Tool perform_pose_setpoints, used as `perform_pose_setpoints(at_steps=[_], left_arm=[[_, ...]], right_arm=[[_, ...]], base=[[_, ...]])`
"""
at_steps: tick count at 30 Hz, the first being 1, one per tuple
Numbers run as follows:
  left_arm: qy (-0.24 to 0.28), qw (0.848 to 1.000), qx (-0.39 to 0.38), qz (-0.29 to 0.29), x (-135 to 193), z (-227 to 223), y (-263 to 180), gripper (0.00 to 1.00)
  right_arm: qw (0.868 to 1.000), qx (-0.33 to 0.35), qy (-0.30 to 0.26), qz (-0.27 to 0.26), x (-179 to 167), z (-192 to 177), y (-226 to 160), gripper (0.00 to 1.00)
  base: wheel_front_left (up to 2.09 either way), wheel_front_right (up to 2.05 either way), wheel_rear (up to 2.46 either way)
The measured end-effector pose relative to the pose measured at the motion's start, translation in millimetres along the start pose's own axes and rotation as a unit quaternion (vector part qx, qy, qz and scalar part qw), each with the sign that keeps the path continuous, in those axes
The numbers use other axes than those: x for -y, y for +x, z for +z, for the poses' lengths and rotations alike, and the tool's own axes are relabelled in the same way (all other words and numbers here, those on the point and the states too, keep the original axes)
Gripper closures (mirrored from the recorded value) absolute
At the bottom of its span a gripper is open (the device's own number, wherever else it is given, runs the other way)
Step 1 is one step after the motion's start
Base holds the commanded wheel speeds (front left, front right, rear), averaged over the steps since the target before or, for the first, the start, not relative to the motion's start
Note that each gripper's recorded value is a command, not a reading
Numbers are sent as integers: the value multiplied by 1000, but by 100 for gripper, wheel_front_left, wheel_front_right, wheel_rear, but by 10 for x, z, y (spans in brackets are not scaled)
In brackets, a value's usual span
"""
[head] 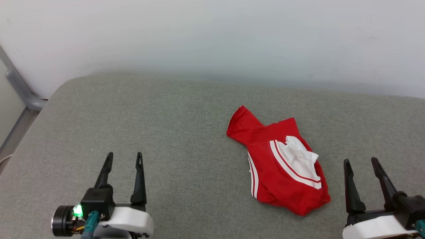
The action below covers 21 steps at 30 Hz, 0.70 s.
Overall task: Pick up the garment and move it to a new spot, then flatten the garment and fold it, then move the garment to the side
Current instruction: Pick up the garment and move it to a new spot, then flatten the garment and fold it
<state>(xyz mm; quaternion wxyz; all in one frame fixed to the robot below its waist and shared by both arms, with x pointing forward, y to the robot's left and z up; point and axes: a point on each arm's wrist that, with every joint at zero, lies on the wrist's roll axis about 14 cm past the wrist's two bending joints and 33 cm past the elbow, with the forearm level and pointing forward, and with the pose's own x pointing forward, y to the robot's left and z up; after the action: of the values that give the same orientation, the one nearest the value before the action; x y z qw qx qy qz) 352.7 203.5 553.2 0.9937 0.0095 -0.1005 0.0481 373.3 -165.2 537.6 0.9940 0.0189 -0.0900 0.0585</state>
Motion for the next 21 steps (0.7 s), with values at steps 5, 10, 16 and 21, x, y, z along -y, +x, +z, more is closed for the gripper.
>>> perform_pose_setpoints(at_steps=[5, 10, 16, 21], left_arm=[[0, 1000, -16, -10, 41, -119, -120, 0], [6, 999, -29, -18, 54, -220, -186, 0], [8, 999, -39, -21, 53, -288, -211, 0], [9, 999, -43, -22, 61, -319, -219, 0]], right_arm=[[1000, -8, 0, -2, 5, -38, -63, 0], [1000, -15, 0, -4, 20, -76, -114, 0], [1000, -22, 0, -7, 36, -114, -152, 0], [1000, -24, 0, -8, 43, -128, -157, 0]], base=[[0, 0, 0], [0, 0, 0], [0, 0, 0], [0, 0, 0]])
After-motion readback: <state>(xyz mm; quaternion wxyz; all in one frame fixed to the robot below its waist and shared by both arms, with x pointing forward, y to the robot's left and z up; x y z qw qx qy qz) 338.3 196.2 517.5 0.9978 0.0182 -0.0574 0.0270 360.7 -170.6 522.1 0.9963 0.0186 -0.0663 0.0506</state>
